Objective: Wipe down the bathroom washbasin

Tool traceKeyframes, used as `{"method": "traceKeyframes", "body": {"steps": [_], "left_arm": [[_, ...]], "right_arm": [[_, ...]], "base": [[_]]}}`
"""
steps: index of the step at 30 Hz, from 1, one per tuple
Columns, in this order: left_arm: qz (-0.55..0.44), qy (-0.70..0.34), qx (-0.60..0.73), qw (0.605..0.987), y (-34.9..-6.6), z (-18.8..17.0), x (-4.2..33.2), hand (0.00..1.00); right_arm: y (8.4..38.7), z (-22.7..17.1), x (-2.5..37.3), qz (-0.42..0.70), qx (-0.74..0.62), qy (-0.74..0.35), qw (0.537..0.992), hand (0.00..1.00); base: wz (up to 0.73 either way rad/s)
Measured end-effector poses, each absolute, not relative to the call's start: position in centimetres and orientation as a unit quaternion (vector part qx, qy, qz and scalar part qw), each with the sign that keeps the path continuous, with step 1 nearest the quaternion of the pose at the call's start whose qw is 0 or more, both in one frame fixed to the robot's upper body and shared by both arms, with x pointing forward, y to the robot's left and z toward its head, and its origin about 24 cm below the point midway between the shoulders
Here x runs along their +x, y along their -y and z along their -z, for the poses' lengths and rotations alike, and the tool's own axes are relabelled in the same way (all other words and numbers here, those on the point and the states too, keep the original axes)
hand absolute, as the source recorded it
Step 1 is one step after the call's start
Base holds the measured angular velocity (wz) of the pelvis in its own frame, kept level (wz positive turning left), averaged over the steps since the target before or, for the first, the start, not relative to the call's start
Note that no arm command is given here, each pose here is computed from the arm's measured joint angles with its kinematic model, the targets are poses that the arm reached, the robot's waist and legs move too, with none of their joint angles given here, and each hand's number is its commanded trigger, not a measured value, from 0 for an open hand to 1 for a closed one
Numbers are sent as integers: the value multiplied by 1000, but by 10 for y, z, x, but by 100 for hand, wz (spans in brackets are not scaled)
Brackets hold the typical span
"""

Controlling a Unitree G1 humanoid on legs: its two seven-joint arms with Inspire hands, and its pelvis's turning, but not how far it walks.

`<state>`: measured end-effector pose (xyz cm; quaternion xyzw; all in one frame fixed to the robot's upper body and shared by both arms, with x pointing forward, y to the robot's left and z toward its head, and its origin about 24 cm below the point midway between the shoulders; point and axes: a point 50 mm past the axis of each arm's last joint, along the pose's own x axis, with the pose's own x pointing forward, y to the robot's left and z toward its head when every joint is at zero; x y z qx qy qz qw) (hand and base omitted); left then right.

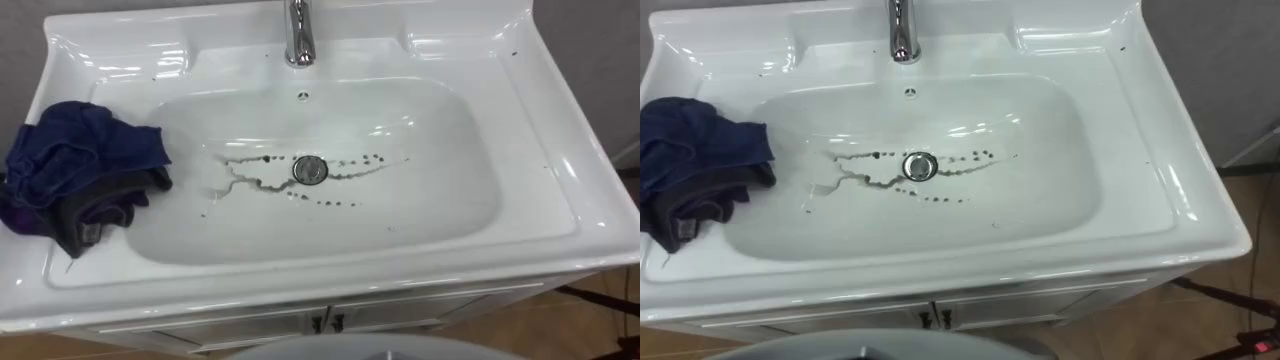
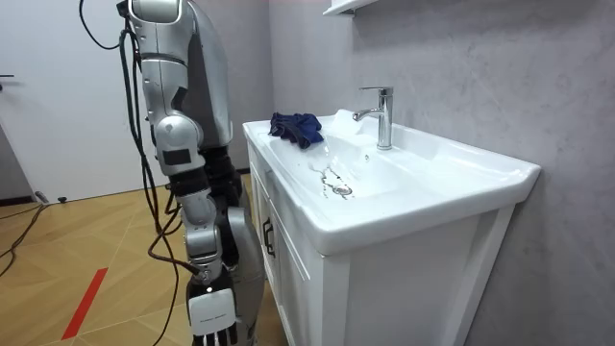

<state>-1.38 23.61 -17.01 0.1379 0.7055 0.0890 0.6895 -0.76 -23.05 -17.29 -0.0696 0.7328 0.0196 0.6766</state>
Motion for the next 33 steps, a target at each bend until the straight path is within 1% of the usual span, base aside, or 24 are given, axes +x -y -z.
{"method": "traceKeyframes", "body": {"steps": [11, 22, 29, 31, 33], "left_arm": [[-68, -720, 115, 681, -234, 171, -17, 0], [-77, -721, 106, 681, -234, 171, -17, 0], [-165, -706, 41, 687, -240, 169, -14, 0], [-202, -698, 14, 687, -242, 169, -16, 0], [-265, -684, -19, 680, -248, 167, -18, 0]], "right_arm": [[230, 173, -6, -24, -62, -735, 675, 0], [228, 173, -4, -38, -59, -734, 676, 0], [230, 173, -3, -40, -67, -737, 671, 0], [231, 173, -4, -34, -63, -739, 670, 0], [232, 172, -8, -31, -63, -743, 665, 0]], "base": [[1], [1], [3], [8], [0]]}}
